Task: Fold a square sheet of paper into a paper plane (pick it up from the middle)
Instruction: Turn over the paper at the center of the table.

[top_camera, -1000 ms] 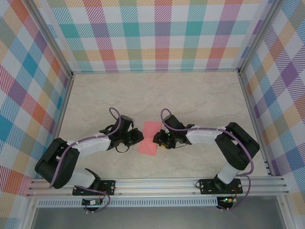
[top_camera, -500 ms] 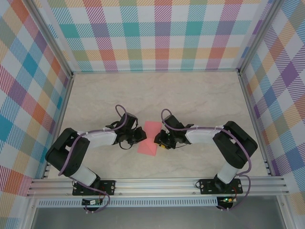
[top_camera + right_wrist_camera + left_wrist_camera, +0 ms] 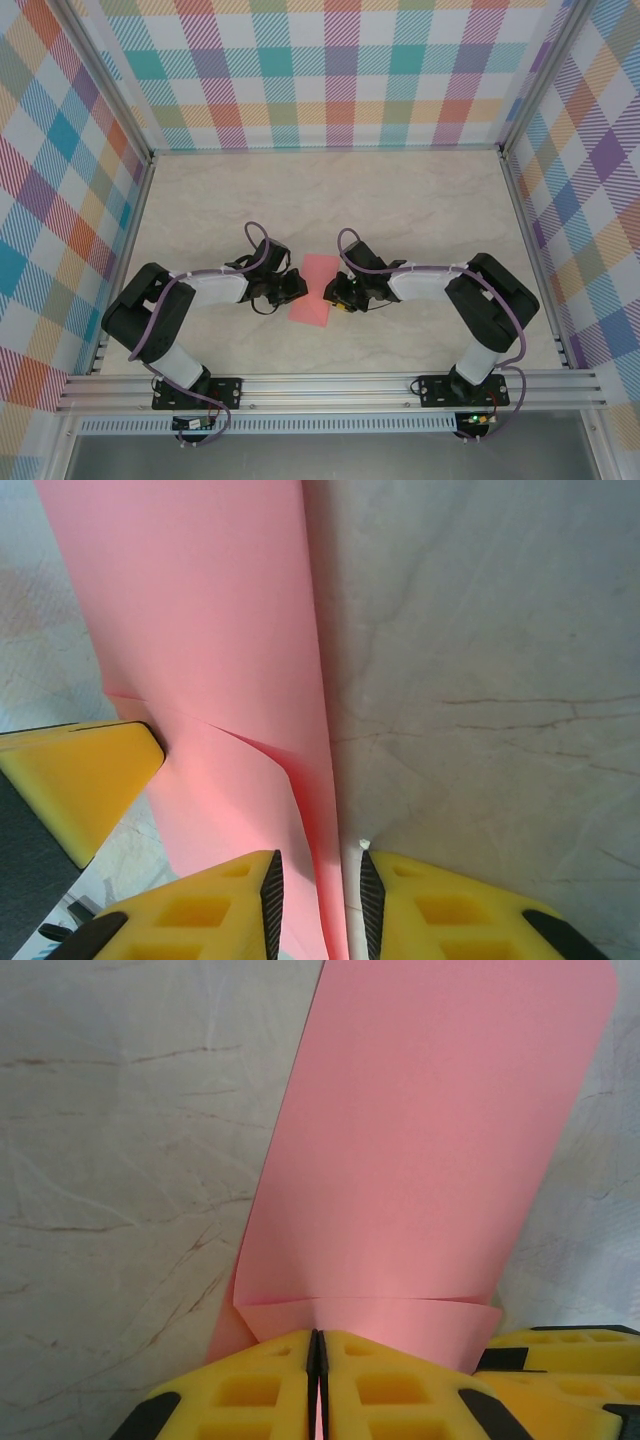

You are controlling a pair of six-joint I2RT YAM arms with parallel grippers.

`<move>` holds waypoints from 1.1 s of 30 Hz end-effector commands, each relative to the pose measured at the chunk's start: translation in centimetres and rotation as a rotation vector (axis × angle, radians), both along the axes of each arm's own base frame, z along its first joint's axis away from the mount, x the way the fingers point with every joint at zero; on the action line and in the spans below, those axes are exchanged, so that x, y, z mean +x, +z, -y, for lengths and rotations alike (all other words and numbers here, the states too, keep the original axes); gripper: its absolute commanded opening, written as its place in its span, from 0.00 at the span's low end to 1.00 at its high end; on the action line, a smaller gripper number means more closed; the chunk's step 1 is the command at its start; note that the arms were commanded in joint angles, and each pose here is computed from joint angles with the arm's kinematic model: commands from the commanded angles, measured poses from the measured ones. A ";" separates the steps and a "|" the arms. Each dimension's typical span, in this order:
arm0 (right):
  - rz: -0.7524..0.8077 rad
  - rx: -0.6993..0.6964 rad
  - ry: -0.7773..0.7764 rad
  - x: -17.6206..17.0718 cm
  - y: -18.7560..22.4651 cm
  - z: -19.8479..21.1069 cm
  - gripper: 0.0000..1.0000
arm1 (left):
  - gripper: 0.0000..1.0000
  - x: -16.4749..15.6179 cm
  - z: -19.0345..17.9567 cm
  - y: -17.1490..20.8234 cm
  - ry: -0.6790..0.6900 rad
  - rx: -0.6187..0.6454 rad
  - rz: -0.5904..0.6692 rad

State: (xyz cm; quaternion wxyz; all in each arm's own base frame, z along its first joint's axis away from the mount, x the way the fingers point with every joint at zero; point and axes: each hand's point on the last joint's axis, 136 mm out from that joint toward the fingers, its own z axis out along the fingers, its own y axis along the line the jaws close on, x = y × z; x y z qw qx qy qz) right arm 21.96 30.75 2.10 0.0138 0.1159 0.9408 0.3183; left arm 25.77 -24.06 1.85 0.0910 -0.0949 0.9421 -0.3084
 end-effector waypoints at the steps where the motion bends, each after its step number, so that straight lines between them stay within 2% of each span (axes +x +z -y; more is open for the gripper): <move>1: 0.043 0.056 0.002 1.0 0.8 -1.5 0.29 | 0.11 0.0 0.6 -0.2 -0.029 -0.008 0.002; 21: 0.056 0.098 0.017 0.9 0.5 -1.8 0.31 | 0.10 0.1 0.1 0.6 -0.009 0.005 0.027; 29: 0.083 0.139 0.056 1.1 0.5 -2.8 0.26 | 0.11 0.4 -0.1 1.8 0.015 -0.010 0.058; 33: 0.123 0.140 0.085 1.2 1.7 -2.8 0.18 | 0.12 0.6 -1.3 3.5 0.064 0.005 0.120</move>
